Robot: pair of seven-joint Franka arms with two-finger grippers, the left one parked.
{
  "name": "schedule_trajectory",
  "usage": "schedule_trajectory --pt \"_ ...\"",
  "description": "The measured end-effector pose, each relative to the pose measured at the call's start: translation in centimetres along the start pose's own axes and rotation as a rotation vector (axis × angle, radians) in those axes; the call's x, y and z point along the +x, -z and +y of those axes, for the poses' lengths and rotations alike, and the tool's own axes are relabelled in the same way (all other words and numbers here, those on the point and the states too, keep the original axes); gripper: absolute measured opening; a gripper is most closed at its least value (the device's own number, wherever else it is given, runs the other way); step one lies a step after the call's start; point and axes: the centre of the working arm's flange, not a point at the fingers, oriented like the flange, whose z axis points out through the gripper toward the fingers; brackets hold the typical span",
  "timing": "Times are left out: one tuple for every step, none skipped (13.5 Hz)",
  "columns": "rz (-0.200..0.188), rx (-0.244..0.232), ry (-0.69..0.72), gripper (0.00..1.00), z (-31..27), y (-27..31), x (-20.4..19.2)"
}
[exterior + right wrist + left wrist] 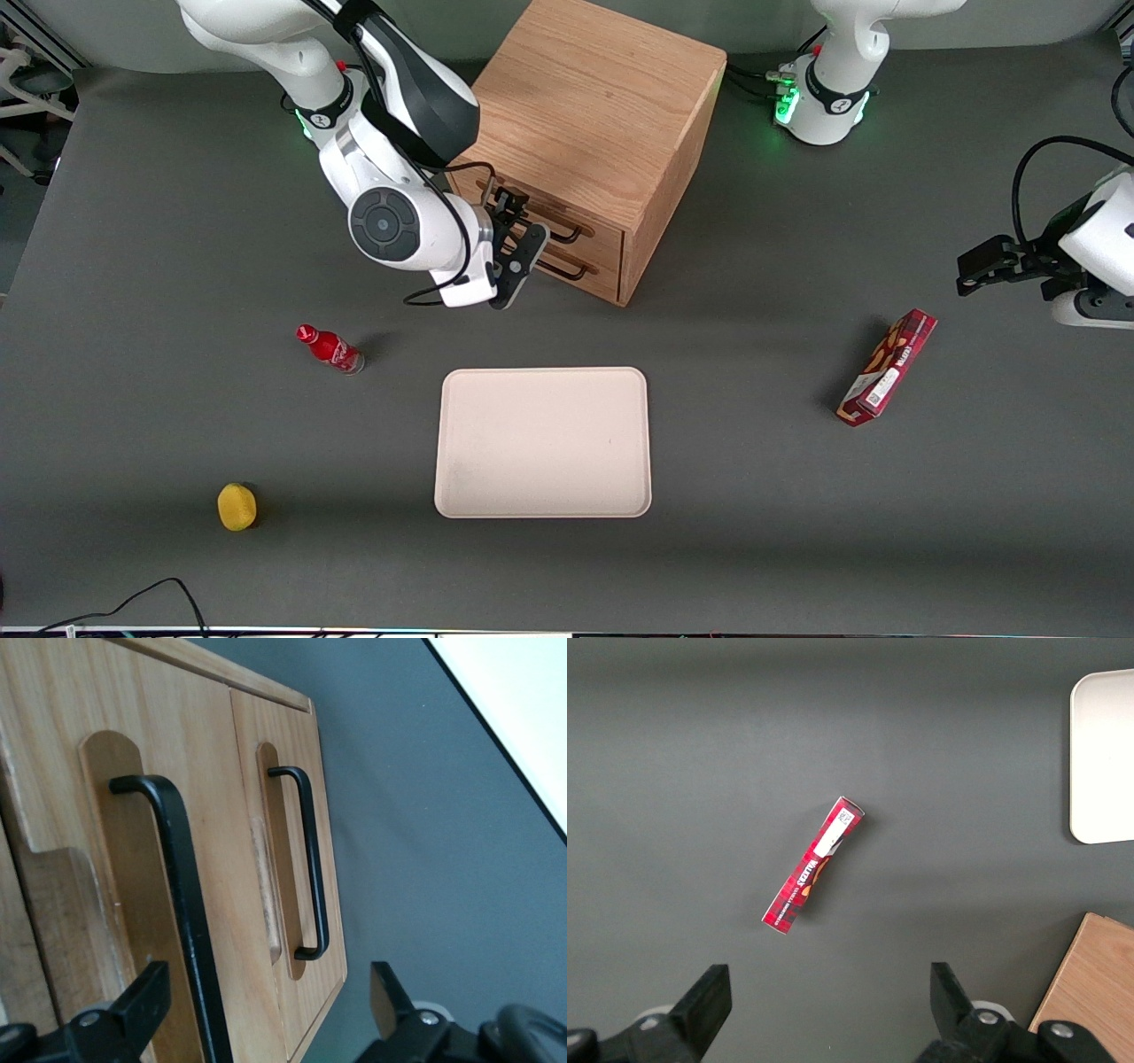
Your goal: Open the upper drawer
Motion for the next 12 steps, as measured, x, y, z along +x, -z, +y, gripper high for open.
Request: schedule_trajectory --pt "0.0 0.0 0.004 1.0 -0.2 -0.1 0.1" --pt "-0.002 0.001 0.007 1.0 -0.4 -0.3 0.1" --pt "-0.003 0.001 0.008 1.0 -0.5 -0.4 0.1" --pt "-0.002 0.0 0.008 1.0 -0.5 -0.4 0.1" --pt "0.002 -0.002 0.008 1.0 -0.5 -0.5 0.1" --pt "0.008 -0.005 0.006 1.0 -0.4 -0.7 0.1" --pt "0.011 -0.006 0.006 1.0 -0.4 -1.1 0.2" --pt "0.011 -0.006 0.009 1.0 -0.6 -1.5 0.2" --pt "0.016 -0.008 0.011 1.0 -0.7 -1.8 0.3" --pt "0.019 -0.009 0.012 1.0 -0.7 -2.0 0.4" --pt "0.025 -0.011 0.011 1.0 -0.7 -2.0 0.4" --pt "0.026 -0.012 0.011 1.0 -0.7 -2.0 0.4"
